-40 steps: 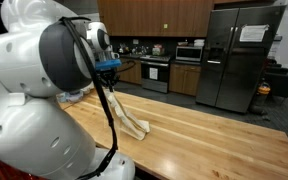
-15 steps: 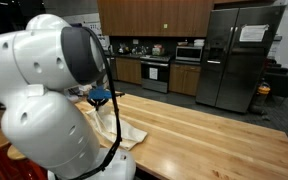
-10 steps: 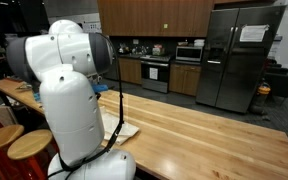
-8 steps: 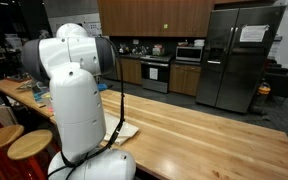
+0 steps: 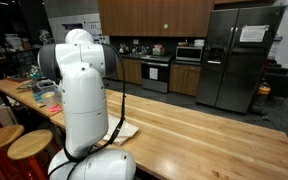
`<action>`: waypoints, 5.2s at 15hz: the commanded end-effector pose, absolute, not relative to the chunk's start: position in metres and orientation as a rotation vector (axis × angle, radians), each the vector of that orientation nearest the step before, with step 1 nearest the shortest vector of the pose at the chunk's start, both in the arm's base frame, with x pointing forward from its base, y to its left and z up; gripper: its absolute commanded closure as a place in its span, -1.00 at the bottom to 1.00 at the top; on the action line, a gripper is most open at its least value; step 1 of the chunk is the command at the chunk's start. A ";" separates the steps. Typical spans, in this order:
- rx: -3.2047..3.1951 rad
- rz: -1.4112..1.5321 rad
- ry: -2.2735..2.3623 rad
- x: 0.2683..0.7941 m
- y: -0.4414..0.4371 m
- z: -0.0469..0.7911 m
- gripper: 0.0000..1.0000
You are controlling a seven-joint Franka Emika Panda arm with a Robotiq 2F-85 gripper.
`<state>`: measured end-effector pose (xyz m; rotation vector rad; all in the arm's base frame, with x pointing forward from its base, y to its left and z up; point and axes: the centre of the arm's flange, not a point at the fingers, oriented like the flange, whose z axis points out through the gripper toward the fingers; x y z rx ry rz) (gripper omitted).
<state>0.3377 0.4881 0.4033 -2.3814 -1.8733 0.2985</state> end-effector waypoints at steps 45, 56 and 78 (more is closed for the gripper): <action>-2.952 0.904 -1.269 0.395 0.401 0.288 -1.00; -2.896 0.816 -1.355 0.429 0.432 0.277 -1.00; -2.853 0.530 -1.589 0.369 0.457 0.373 -1.00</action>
